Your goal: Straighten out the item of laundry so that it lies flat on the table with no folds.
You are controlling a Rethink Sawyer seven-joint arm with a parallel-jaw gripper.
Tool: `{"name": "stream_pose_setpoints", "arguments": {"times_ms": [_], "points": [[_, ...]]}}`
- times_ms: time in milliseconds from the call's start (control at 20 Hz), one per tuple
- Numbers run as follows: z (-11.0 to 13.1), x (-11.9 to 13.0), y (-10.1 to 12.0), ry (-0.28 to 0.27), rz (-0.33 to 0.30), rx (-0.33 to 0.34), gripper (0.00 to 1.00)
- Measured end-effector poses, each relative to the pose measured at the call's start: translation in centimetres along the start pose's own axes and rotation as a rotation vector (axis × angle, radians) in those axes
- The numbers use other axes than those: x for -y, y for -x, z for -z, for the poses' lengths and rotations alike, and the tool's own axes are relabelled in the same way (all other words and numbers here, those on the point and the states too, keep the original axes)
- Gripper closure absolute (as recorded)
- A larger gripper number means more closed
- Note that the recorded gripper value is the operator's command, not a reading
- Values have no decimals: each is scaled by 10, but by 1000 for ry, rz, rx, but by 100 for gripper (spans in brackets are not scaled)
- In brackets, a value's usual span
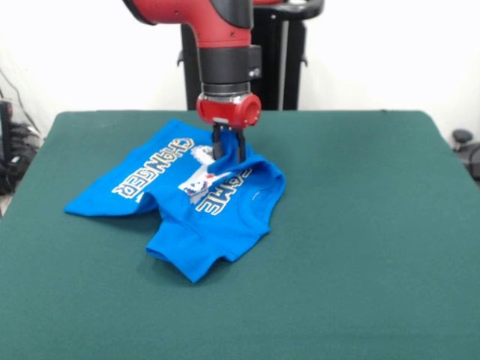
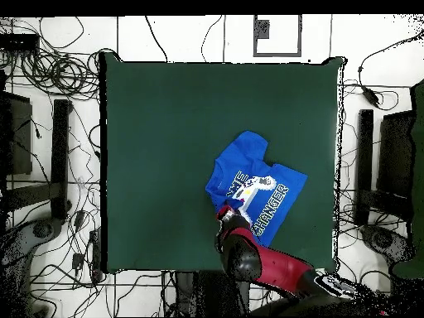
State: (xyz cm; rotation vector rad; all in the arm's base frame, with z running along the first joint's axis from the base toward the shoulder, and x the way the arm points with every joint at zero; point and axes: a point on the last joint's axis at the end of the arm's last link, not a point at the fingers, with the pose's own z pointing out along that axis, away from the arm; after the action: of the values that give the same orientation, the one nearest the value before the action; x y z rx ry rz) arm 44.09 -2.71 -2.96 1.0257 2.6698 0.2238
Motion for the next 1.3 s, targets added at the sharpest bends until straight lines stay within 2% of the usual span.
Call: {"name": "stream_pose_setpoints", "arguments": {"times_ms": [450,850,1300], "points": [[2,-6,-27,-8,-31,-38,0],[19,-17,-56,-9,-46,-94,0],[32,-31,-69,15,-45,-120,0]]}}
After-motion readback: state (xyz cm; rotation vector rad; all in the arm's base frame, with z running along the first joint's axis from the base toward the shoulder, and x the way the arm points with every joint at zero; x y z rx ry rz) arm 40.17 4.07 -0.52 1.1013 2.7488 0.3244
